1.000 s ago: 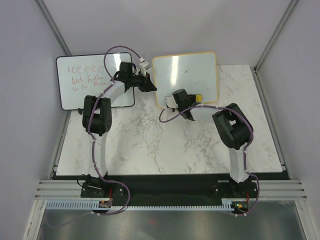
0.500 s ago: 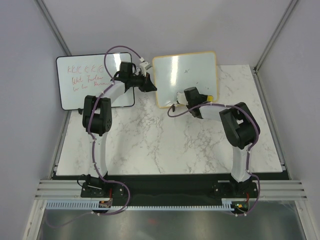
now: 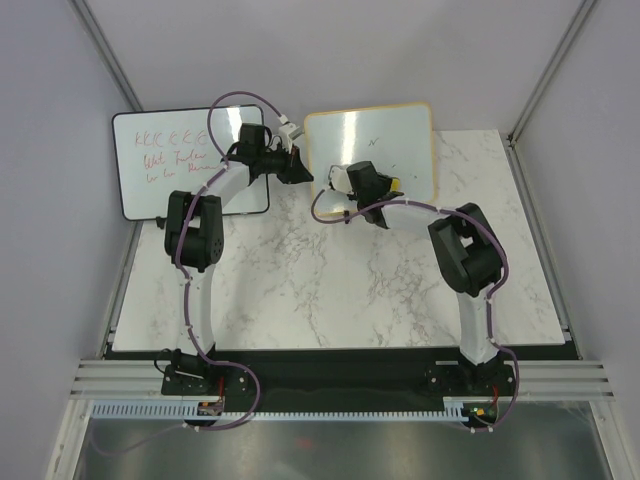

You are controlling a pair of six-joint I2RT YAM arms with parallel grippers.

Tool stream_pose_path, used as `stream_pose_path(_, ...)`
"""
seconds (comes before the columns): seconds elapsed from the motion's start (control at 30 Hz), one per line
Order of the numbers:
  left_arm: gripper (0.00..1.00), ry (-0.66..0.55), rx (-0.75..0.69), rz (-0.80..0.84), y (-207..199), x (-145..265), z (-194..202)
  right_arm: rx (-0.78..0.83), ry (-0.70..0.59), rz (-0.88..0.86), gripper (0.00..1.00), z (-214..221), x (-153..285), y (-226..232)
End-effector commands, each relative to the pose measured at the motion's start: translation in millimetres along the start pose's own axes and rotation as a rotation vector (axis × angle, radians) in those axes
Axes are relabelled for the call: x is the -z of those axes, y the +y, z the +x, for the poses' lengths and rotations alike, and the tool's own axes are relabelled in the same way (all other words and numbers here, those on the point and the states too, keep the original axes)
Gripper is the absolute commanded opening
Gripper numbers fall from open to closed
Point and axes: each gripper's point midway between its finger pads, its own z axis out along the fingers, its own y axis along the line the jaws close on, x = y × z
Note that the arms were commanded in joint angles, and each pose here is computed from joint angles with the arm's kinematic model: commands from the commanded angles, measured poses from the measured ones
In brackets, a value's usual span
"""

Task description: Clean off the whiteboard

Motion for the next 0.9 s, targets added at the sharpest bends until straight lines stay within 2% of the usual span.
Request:
stream_pose_path(0.0,0.02,-0.067,-0.148,-0.024,-5.4,17.8,-45.5,-0.181,-0.165,-0.033,0.00,-44.2,-3.6,-1.0)
stream_pose_path(0.1,0.02,-0.065,-0.146,-0.021,-5.4,17.2,-44.5,-0.302,-0.199,-0.039,0.00,-42.9,-4.0,-10.9)
stream_pose_path(0.37,0.02,-0.063,-0.144,-0.023,-5.3,17.5,-43.9,-0.712,-0.106,0.009,0.00,38.3,-28.5,-34.2)
stream_pose_path(0.53,0.02,-0.065,-0.147,-0.024,-5.1,18.4,-44.9,-0.956,-0.089,0.087,0.00,68.5,-37.7,-52.1)
stream_pose_path(0.67,0.02,-0.064,-0.147,-0.020,-6.0,17.7,-44.3,-1.087,-0.136,0.088,0.00,65.3,-38.5,-57.6)
stream_pose_path(0.77,0.02,-0.064,-0.142,-0.020,-6.0,17.6,-44.6,-1.161,-0.197,0.037,0.00,43.7,-39.1,-51.4)
stream_pose_path(0.87,0.02,-0.068,-0.142,-0.019,-6.1,17.5,-46.2,-1.147,-0.207,0.023,0.00,24.7,-35.7,-39.3)
